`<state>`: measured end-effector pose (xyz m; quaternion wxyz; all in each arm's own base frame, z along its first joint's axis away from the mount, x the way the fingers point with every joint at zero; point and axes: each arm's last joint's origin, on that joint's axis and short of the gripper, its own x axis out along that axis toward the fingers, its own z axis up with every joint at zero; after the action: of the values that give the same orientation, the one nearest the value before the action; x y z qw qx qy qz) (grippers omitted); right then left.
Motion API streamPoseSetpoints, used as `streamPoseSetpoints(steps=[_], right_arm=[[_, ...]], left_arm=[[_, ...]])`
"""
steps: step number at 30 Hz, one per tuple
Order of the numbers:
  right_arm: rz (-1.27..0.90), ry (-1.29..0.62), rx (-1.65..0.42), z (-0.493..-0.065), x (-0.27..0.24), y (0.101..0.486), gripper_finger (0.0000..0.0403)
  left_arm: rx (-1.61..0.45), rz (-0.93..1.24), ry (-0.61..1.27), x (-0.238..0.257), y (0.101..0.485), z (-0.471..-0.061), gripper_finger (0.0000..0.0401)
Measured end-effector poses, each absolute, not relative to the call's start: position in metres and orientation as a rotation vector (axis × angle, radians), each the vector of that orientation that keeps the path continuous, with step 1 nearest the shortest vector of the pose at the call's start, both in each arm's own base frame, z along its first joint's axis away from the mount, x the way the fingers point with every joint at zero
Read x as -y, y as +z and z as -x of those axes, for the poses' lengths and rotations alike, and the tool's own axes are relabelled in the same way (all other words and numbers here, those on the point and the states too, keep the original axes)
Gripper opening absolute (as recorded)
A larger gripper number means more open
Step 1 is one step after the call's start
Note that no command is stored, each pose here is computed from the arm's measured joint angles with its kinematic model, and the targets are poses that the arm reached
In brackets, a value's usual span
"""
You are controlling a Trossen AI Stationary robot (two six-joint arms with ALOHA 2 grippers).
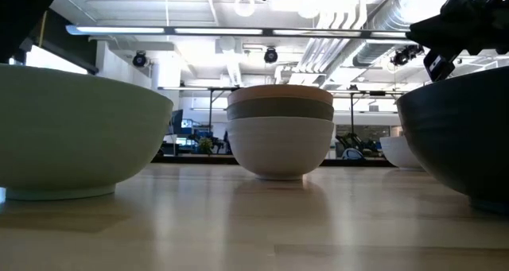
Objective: Nest bowls inside each other
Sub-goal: Stack the blue bowl on the orange bowl
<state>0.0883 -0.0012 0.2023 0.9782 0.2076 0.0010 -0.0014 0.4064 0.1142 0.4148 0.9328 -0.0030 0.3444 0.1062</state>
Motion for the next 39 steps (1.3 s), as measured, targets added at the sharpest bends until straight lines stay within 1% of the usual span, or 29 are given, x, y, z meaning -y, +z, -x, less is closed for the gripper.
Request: streamPoseSetpoints(steps=[6,12,23,28,32,34,39], right_arm=[[-0.418,0.010,0.012,-0.088,0.001,0.204,0.0044],[-0.418,0.013,0.018,-0.088,0.001,0.205,0.0044],[-0.417,0.026,0.031,-0.088,0.001,0.206,0.0044],[-0.417,0.027,0.035,-0.088,0.001,0.206,0.0044],[-0.417,0.030,0.050,-0.088,0.001,0.208,0.0044],[-0.417,0.032,0.060,-0.088,0.001,0.209,0.0044],[-0.415,0.059,0.070,-0.088,0.000,0.210,0.0044]], left_arm=[[-0.793,0.008,0.269,-0.115,0.411,-0.397,0.0115],[-0.825,0.007,0.297,-0.112,0.420,-0.383,0.0115],[-0.753,-0.006,0.360,-0.101,0.457,-0.346,0.0115],[-0.766,0.001,0.338,-0.090,0.468,-0.327,0.0115],[-0.792,0.057,0.258,-0.082,0.473,-0.312,0.0115],[-0.828,0.099,0.229,-0.079,0.474,-0.303,0.0115],[-0.933,0.184,0.242,-0.069,0.475,-0.280,0.0115]])
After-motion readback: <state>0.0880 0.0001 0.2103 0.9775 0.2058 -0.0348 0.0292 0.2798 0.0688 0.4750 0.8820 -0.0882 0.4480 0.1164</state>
